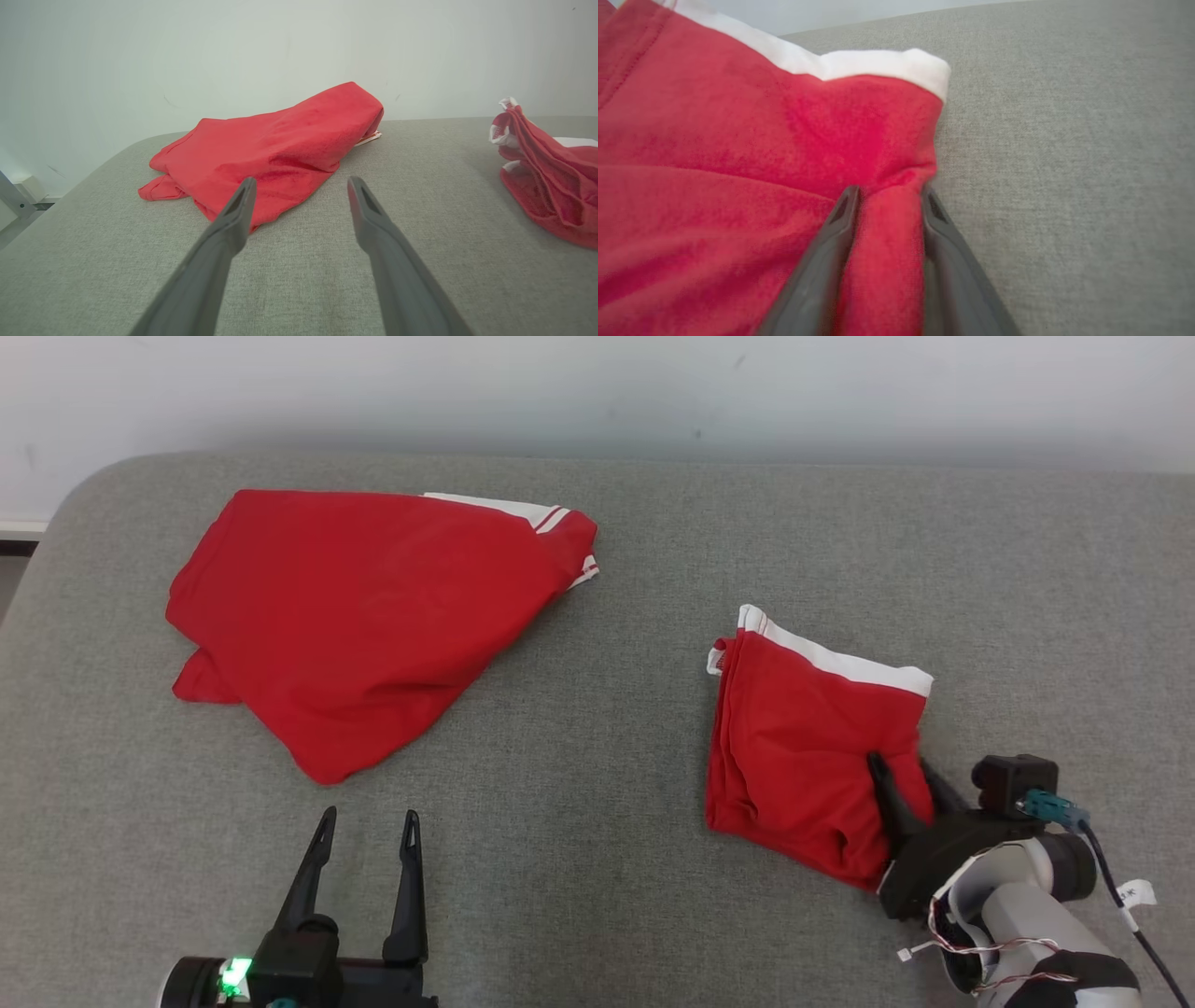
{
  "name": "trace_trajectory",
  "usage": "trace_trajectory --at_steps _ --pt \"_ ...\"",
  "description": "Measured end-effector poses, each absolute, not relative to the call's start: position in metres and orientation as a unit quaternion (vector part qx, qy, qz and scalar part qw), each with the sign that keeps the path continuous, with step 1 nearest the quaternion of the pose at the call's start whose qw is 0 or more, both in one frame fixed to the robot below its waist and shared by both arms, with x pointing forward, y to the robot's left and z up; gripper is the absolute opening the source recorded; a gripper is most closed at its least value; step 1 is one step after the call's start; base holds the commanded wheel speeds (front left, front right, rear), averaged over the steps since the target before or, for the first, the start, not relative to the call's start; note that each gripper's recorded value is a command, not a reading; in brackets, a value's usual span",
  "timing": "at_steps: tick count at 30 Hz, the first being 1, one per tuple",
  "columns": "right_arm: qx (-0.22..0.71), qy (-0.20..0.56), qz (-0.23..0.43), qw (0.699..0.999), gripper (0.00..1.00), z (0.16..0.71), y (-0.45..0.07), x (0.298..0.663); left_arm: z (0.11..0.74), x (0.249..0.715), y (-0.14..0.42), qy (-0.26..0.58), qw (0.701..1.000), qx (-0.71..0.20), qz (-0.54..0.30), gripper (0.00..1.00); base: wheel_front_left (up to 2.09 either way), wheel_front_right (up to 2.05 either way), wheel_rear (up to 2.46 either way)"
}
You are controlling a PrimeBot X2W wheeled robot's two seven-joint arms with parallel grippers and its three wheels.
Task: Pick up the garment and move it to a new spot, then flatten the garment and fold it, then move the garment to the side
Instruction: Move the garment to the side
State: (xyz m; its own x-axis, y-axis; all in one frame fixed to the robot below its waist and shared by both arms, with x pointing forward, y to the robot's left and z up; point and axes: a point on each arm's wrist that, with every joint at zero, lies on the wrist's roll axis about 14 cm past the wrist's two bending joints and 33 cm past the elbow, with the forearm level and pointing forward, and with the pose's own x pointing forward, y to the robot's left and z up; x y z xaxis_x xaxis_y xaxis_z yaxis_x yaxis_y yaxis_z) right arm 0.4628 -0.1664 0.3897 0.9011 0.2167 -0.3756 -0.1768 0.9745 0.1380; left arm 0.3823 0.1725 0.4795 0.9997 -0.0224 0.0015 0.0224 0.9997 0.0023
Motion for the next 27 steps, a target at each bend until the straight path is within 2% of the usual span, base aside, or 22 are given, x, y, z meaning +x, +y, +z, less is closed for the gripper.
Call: trace_trajectory --at_steps 10,17,27 --pt "0.009 0.184 0.116 0.976 0.00 0.403 -0.181 0.480 0.477 0.395 0.161 -0.001 1.000 -0.006 -0.027 1.00 0.00 0.00 0.00" --pt "-0.088 0.174 0.113 0.974 0.00 0.427 -0.234 0.515 0.471 0.419 0.145 0.001 0.999 -0.008 -0.054 1.00 0.00 0.00 0.00" --pt "-0.191 0.180 0.063 0.963 0.00 0.457 -0.328 0.554 0.460 0.465 0.113 -0.011 0.995 -0.012 -0.100 1.00 0.00 0.00 0.00"
